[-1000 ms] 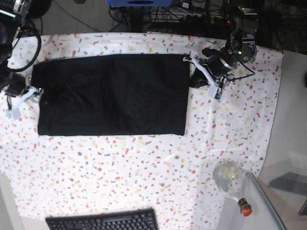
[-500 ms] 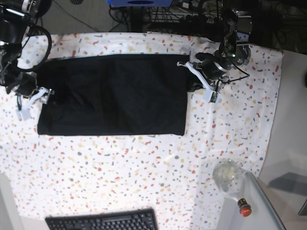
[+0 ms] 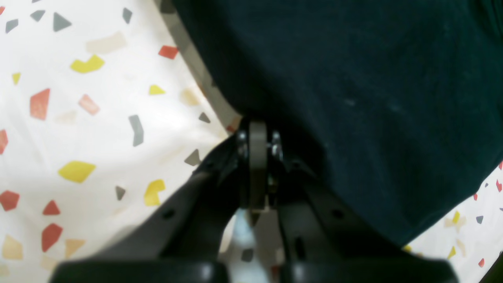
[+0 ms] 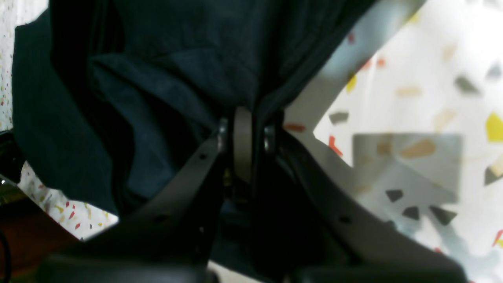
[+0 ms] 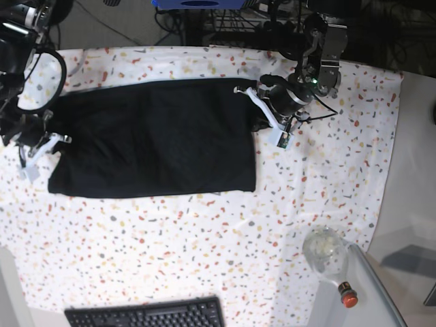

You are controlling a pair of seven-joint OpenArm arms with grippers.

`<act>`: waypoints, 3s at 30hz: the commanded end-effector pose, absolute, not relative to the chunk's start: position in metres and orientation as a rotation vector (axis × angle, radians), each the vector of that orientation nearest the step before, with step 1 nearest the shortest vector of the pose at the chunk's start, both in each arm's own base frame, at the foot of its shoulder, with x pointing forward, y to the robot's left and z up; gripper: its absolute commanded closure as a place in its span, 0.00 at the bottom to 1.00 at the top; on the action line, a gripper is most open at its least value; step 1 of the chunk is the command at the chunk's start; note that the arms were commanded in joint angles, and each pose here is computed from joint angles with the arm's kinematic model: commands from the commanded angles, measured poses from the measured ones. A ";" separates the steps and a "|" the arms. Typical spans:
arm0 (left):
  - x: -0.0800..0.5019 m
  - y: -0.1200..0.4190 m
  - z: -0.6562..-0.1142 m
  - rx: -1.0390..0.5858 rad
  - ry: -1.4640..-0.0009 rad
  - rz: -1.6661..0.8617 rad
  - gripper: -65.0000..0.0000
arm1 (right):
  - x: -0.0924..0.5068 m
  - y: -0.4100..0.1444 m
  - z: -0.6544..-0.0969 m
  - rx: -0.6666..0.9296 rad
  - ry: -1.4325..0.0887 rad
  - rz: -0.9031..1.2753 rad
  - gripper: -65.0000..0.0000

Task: Layout the t-shirt on the table in an organized manner, then fold the t-shirt properly
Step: 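Grasp the folded shirt edges with both grippers, then lift the shirt end with the right gripper and fold it toward the left gripper, then lay the folded end down and open the right gripper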

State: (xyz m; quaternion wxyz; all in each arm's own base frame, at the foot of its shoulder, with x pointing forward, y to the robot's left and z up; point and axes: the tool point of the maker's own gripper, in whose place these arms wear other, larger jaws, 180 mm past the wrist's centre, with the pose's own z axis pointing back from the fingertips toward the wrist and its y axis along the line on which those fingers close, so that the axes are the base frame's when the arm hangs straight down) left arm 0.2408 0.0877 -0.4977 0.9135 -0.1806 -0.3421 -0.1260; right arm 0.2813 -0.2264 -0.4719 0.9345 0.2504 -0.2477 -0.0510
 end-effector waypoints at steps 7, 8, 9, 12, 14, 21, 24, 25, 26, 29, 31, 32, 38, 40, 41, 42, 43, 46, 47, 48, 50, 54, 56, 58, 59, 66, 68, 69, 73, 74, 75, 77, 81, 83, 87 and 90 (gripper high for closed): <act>0.244 0.086 -0.500 -0.352 -0.671 -0.287 1.00 | 0.293 -0.211 -0.416 0.435 -0.616 -0.009 1.00; 0.249 0.085 -0.498 -0.353 -0.680 -0.290 1.00 | 0.293 -0.203 -0.410 0.428 -0.622 0.006 1.00; 0.251 0.084 -0.496 -0.354 -0.685 -0.292 1.00 | 0.292 -0.192 -0.403 0.425 -0.623 0.030 1.00; 0.257 0.065 -0.493 -0.379 -0.688 -0.347 1.00 | 0.290 -0.164 -0.389 0.419 -0.623 0.087 1.00; 0.257 0.054 -0.491 -0.395 -0.687 -0.385 1.00 | 0.286 -0.142 -0.380 0.426 -0.630 0.131 1.00; 0.255 0.039 -0.489 -0.422 -0.688 -0.409 1.00 | 0.272 -0.081 -0.366 0.475 -0.588 0.145 1.00; 0.253 0.035 -0.489 -0.426 -0.688 -0.404 1.00 | 0.266 -0.061 -0.370 0.498 -0.547 0.134 1.00; 0.253 0.036 -0.489 -0.425 -0.687 -0.406 1.00 | 0.264 -0.055 -0.372 0.505 -0.534 0.138 1.00; 0.252 0.035 -0.490 -0.426 -0.685 -0.407 1.00 | 0.263 -0.046 -0.375 0.520 -0.518 0.136 1.00; 0.251 0.035 -0.490 -0.427 -0.683 -0.408 1.00 | 0.267 -0.032 -0.384 0.542 -0.501 0.135 1.00; 0.251 0.034 -0.490 -0.429 -0.682 -0.407 1.00 | 0.268 -0.029 -0.390 0.547 -0.493 0.126 1.00; 0.251 0.034 -0.490 -0.429 -0.682 -0.407 1.00 | 0.268 -0.022 -0.393 0.558 -0.487 0.132 1.00; 0.250 0.038 -0.491 -0.422 -0.680 -0.405 1.00 | 0.277 -0.005 -0.408 0.571 -0.481 0.135 1.00; 0.250 0.039 -0.491 -0.421 -0.681 -0.404 1.00 | 0.279 -0.005 -0.419 0.552 -0.460 0.093 1.00; 0.250 0.039 -0.491 -0.421 -0.681 -0.404 1.00 | 0.280 -0.003 -0.421 0.546 -0.461 0.083 1.00; 0.249 0.039 -0.492 -0.420 -0.679 -0.404 1.00 | 0.279 0.001 -0.423 0.542 -0.461 0.080 1.00; 0.249 0.039 -0.492 -0.420 -0.679 -0.404 1.00 | 0.281 0.003 -0.425 0.538 -0.462 0.077 1.00; 0.249 0.039 -0.492 -0.420 -0.679 -0.404 1.00 | 0.279 0.007 -0.430 0.520 -0.445 0.064 1.00; 0.250 0.040 -0.491 -0.419 -0.681 -0.403 1.00 | 0.279 0.007 -0.430 0.517 -0.444 0.061 1.00; 0.250 0.040 -0.491 -0.419 -0.681 -0.403 1.00 | 0.278 0.011 -0.430 0.517 -0.441 0.067 1.00; 0.252 0.039 -0.487 -0.419 -0.694 -0.408 1.00 | 0.275 0.017 -0.429 0.519 -0.439 0.080 0.86; 0.254 0.077 -0.479 -0.299 -0.692 -0.371 1.00 | 0.275 0.026 -0.427 0.515 -0.455 0.126 0.46; 0.252 0.103 -0.470 -0.225 -0.702 -0.320 1.00 | 0.272 0.030 -0.429 0.504 -0.469 0.153 0.39; 0.247 0.122 -0.460 -0.186 -0.716 -0.317 1.00 | 0.271 0.033 -0.429 0.487 -0.478 0.180 0.38; 0.244 0.132 -0.457 -0.170 -0.719 -0.313 1.00 | 0.270 0.038 -0.430 0.482 -0.476 0.192 0.38; 0.224 0.168 -0.452 -0.101 -0.702 -0.329 1.00 | 0.257 0.069 -0.428 0.441 -0.458 0.292 0.38; 0.218 0.173 -0.454 -0.091 -0.687 -0.338 1.00 | 0.253 0.080 -0.425 0.448 -0.459 0.343 0.38; 0.213 0.175 -0.455 -0.089 -0.677 -0.340 1.00 | 0.251 0.083 -0.425 0.448 -0.456 0.365 0.38; 0.200 0.184 -0.455 -0.070 -0.661 -0.338 1.00 | 0.251 0.091 -0.422 0.426 -0.465 0.403 0.38; 0.198 0.191 -0.453 -0.055 -0.662 -0.324 1.00 | 0.250 0.092 -0.422 0.421 -0.465 0.409 0.38; 0.197 0.198 -0.450 -0.044 -0.666 -0.303 1.00 | 0.251 0.094 -0.421 0.420 -0.469 0.423 0.38; 0.195 0.215 -0.444 -0.008 -0.675 -0.271 1.00 | 0.247 0.105 -0.417 0.432 -0.473 0.461 0.38; 0.194 0.247 -0.430 0.062 -0.697 -0.217 1.00 | 0.242 0.127 -0.409 0.455 -0.485 0.525 0.38; 0.193 0.264 -0.426 0.096 -0.700 -0.189 1.00 | 0.237 0.144 -0.401 0.475 -0.495 0.575 0.38; 0.192 0.296 -0.417 0.162 -0.716 -0.125 1.00 | 0.231 0.167 -0.378 0.502 -0.545 0.703 0.38; 0.189 0.314 -0.412 0.199 -0.720 -0.085 1.00 | 0.226 0.172 -0.345 0.545 -0.564 0.737 0.38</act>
